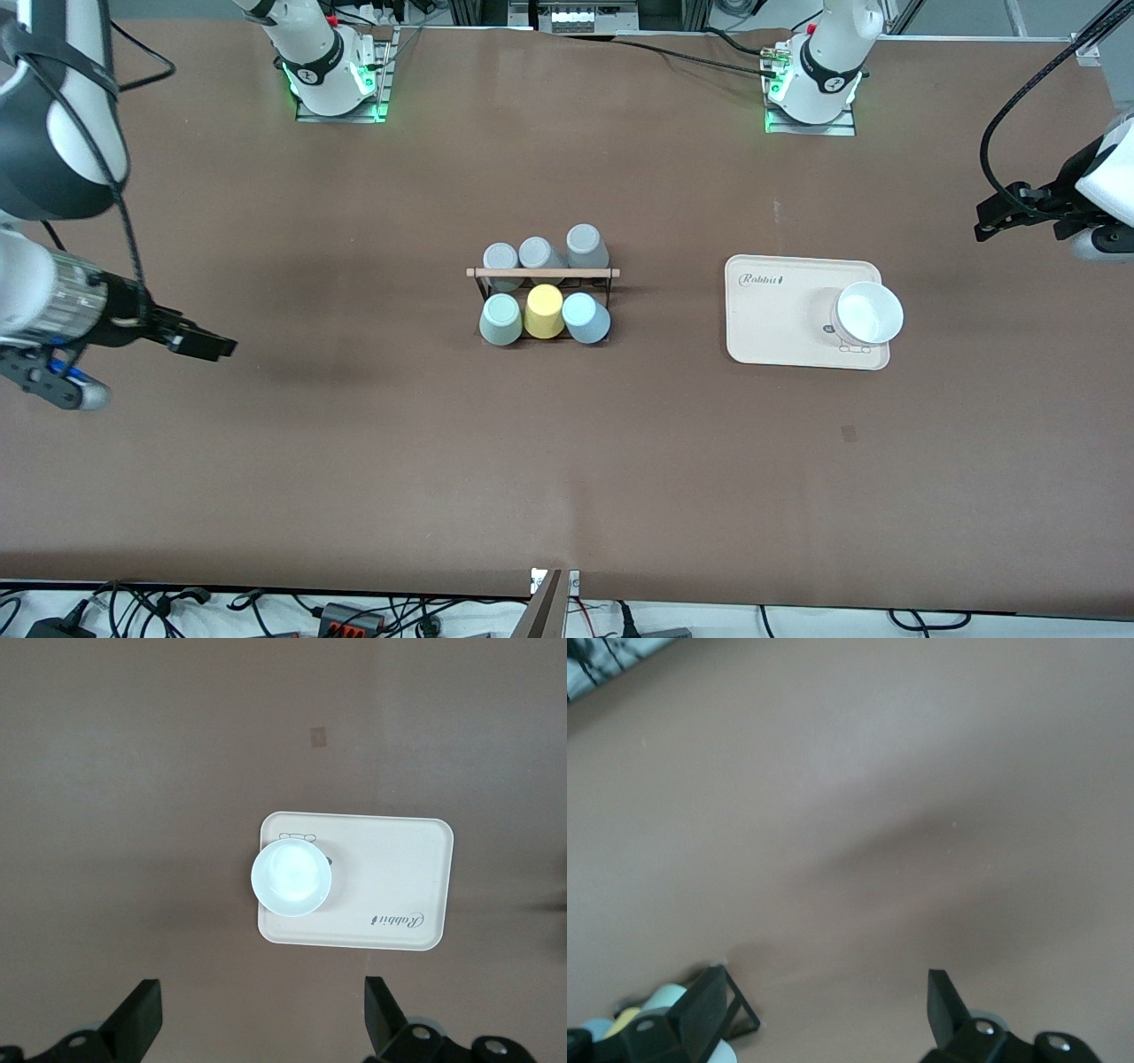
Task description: Hang scattered cups on rack with three cups
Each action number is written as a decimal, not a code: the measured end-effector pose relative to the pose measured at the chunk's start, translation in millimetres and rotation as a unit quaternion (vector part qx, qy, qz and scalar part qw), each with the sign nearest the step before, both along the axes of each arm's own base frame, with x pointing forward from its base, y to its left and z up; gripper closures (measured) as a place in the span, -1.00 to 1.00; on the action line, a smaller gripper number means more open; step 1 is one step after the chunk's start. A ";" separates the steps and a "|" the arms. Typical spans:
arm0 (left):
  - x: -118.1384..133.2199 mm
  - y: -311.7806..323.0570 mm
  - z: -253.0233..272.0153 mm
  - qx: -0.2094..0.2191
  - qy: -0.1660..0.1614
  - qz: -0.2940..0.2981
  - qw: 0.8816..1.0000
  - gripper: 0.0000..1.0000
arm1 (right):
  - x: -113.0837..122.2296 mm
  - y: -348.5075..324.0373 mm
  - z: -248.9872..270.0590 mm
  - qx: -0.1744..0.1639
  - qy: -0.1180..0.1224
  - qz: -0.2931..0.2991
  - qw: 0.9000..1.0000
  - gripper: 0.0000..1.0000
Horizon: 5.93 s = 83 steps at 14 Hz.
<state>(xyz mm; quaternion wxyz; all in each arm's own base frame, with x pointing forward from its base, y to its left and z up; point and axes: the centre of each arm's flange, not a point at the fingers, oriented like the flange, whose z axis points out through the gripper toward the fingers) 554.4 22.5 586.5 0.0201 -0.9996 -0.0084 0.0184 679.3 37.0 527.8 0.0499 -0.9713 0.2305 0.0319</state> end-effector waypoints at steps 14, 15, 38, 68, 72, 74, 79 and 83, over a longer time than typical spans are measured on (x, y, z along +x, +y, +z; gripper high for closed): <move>-1.5 -4.0 0.2 0.000 0.005 -0.006 1.000 -1.00 | -92.0 -79.7 45.6 -0.034 -0.029 0.117 0.992 -1.00; -3.1 -6.9 0.7 -0.001 0.008 -0.008 1.000 -1.00 | -94.8 -80.0 47.0 -0.039 -0.029 0.119 0.992 -1.00; -10.5 -30.9 10.1 -0.034 0.008 -0.015 0.999 -1.00 | -96.5 -62.8 41.8 -0.077 -0.019 0.152 0.985 -1.00; -10.5 -30.6 10.1 -0.034 0.008 -0.015 0.999 -1.00 | -104.1 -66.2 71.0 -0.050 -0.007 0.142 0.989 -1.00; -10.5 -30.6 10.1 -0.034 0.008 -0.015 0.999 -1.00 | -104.3 -67.6 74.6 -0.050 -0.009 0.141 0.989 -1.00; -10.5 -30.6 10.1 -0.034 0.008 -0.015 0.999 -1.00 | -104.3 -68.0 74.6 -0.052 -0.009 0.141 0.989 -1.00; -10.5 -30.6 10.1 -0.034 0.008 -0.015 0.999 -1.00 | -104.4 -68.0 74.5 -0.052 -0.008 0.141 0.989 -1.00; -10.5 -30.6 10.1 -0.034 0.008 -0.015 0.999 -1.00 | -104.5 -69.2 74.5 -0.057 -0.007 0.146 0.988 -1.00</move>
